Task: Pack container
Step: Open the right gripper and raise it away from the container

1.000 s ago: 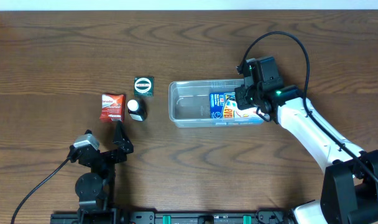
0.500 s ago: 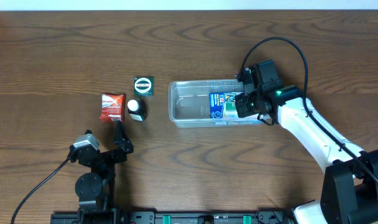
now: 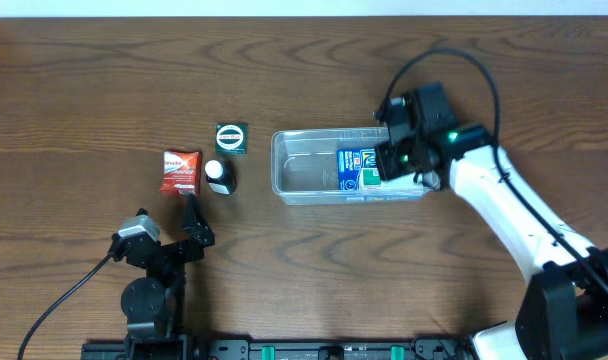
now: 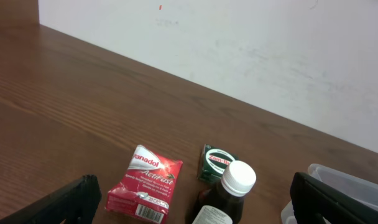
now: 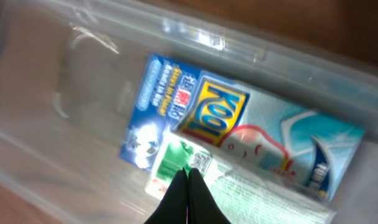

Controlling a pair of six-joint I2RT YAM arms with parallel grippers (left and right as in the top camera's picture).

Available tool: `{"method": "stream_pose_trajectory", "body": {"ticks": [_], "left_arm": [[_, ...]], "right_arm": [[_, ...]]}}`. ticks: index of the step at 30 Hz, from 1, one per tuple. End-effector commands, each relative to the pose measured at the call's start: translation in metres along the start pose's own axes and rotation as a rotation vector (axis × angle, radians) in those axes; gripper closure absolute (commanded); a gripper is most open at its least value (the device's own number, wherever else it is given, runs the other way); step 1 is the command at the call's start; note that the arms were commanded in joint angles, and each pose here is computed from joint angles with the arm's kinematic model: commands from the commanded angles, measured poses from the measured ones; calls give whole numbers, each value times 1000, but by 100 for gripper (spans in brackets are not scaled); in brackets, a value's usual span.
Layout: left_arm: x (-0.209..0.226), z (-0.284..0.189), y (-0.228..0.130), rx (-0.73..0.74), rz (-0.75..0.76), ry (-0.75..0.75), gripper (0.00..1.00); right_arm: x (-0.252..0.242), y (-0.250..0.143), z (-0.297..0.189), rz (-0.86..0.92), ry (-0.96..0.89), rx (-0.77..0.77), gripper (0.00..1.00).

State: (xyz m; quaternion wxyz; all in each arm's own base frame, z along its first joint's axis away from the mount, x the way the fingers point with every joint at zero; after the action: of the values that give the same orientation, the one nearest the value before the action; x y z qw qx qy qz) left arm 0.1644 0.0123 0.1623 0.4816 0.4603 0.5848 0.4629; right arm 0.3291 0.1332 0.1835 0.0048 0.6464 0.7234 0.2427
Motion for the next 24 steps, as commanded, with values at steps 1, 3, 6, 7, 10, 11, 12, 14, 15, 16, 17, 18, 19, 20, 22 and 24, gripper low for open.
{"method": "stream_pose_trajectory", "body": {"ticks": [1, 3, 6, 7, 10, 11, 12, 14, 15, 16, 17, 18, 19, 20, 22, 24], "left_arm": [[3, 1, -14, 50, 19, 20, 2], [3, 1, -14, 50, 19, 20, 2], [3, 1, -14, 50, 19, 20, 2], [3, 1, -14, 50, 19, 20, 2], [3, 1, -14, 50, 19, 20, 2], [3, 1, -14, 50, 19, 20, 2], [3, 1, -14, 50, 19, 20, 2], [3, 1, -14, 50, 19, 20, 2], [3, 1, -14, 50, 19, 20, 2], [3, 1, -14, 50, 19, 20, 2], [3, 1, -14, 50, 19, 20, 2], [3, 1, -14, 50, 19, 20, 2], [3, 1, -14, 50, 19, 20, 2], [3, 1, -14, 50, 19, 20, 2], [3, 1, -14, 50, 19, 20, 2], [3, 1, -14, 50, 19, 20, 2]], "right_arm": [[14, 35, -58, -35, 31, -160, 94], [9, 48, -87, -16, 7, -225, 84], [-10, 60, -122, 37, -48, -315, 62], [-24, 64, -134, 80, -76, -352, 51], [-61, 66, -151, 227, -122, -400, 1], [-74, 65, -154, 274, -140, -403, 1], [-87, 63, -156, 319, -157, -401, 1], [-108, 58, -161, 405, -183, -398, 1], [-115, 55, -162, 431, -194, -395, 1], [-121, 53, -163, 446, -203, -391, 1], [-125, 51, -164, 461, -211, -387, 1], [-129, 49, -165, 475, -218, -381, 1], [-133, 47, -165, 487, -223, -375, 1], [-135, 45, -166, 496, -228, -369, 1], [-137, 41, -166, 510, -234, -351, 1], [-138, 37, -165, 523, -237, -327, 1]]}}
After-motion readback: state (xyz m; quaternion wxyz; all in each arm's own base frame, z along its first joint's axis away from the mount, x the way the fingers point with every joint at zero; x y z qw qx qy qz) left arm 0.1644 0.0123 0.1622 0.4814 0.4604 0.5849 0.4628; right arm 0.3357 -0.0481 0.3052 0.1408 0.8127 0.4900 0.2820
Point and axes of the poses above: each gripper's point midway between its finger pads, its own z axis out along the fingers, its own x axis along the line the jaws close on, y = z × x, the point moved 8 cm from there along -z, back along the fingers, and after that the axes turned 12 degrees about z, right-handed, at the moved point
